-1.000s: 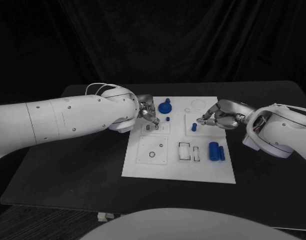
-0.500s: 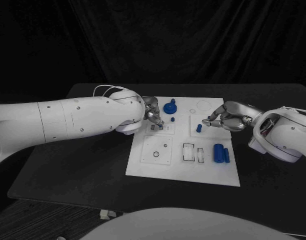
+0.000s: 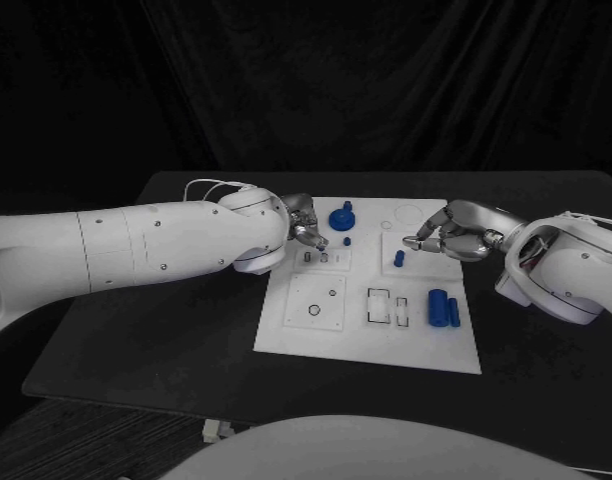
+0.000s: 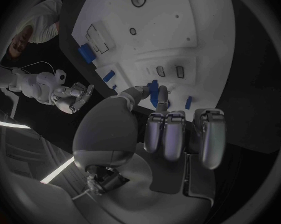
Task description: Assemble the parts on the task board
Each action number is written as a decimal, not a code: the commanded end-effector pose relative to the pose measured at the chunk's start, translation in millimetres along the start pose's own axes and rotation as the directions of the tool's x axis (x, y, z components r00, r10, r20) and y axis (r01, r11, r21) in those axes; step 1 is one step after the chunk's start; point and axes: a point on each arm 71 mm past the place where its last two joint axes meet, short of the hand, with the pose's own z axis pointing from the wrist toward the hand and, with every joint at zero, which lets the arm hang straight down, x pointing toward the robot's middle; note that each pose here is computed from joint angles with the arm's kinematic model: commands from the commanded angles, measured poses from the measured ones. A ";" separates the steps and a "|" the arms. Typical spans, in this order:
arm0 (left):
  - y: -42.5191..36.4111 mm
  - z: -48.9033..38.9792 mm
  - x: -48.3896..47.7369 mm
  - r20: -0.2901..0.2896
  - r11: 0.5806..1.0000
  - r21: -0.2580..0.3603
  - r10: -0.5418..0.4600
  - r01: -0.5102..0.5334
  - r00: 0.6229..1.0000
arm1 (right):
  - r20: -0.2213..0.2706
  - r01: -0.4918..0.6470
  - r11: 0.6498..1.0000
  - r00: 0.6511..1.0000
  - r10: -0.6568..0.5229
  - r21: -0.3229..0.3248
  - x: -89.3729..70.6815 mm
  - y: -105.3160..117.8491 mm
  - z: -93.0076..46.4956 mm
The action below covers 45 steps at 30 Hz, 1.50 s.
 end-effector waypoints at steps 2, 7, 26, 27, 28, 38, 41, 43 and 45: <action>-2.0 1.6 0.3 0.034 0.999 0.019 -0.032 0.031 0.999 | 0.014 0.000 1.000 1.000 0.000 0.007 -1.7 0.7 0.7; -2.7 3.6 4.1 0.015 1.000 0.016 -0.022 0.022 1.000 | 0.016 0.000 1.000 1.000 0.000 0.004 -1.6 1.7 0.9; 0.3 13.9 23.2 -0.076 0.999 -0.033 0.019 -0.021 0.997 | 0.062 0.019 0.999 0.998 -0.017 -0.031 -20.6 16.5 3.9; 0.4 14.1 23.1 -0.072 0.999 -0.032 0.017 -0.019 0.997 | 0.061 0.019 0.999 0.998 -0.017 -0.031 -20.7 16.7 4.1; 0.5 14.4 22.9 -0.069 0.999 -0.032 0.015 -0.017 0.998 | 0.061 0.019 0.999 0.998 -0.018 -0.031 -20.8 16.7 4.2; -2.2 16.5 23.0 -0.052 1.000 -0.019 0.006 -0.006 0.999 | 0.055 0.021 0.999 0.998 -0.019 -0.031 -20.8 16.9 5.0; -3.1 17.3 23.4 -0.050 1.000 -0.017 0.005 -0.006 0.999 | 0.053 0.021 0.999 0.998 -0.020 -0.028 -20.8 16.4 4.8; -3.4 17.7 23.5 -0.051 1.000 -0.017 0.006 -0.007 0.999 | 0.051 0.021 0.999 0.998 -0.020 -0.027 -20.8 16.2 4.7; -4.0 18.3 23.8 -0.053 1.000 -0.016 0.008 -0.009 0.999 | 0.050 0.021 0.999 0.999 -0.020 -0.026 -20.7 15.8 4.4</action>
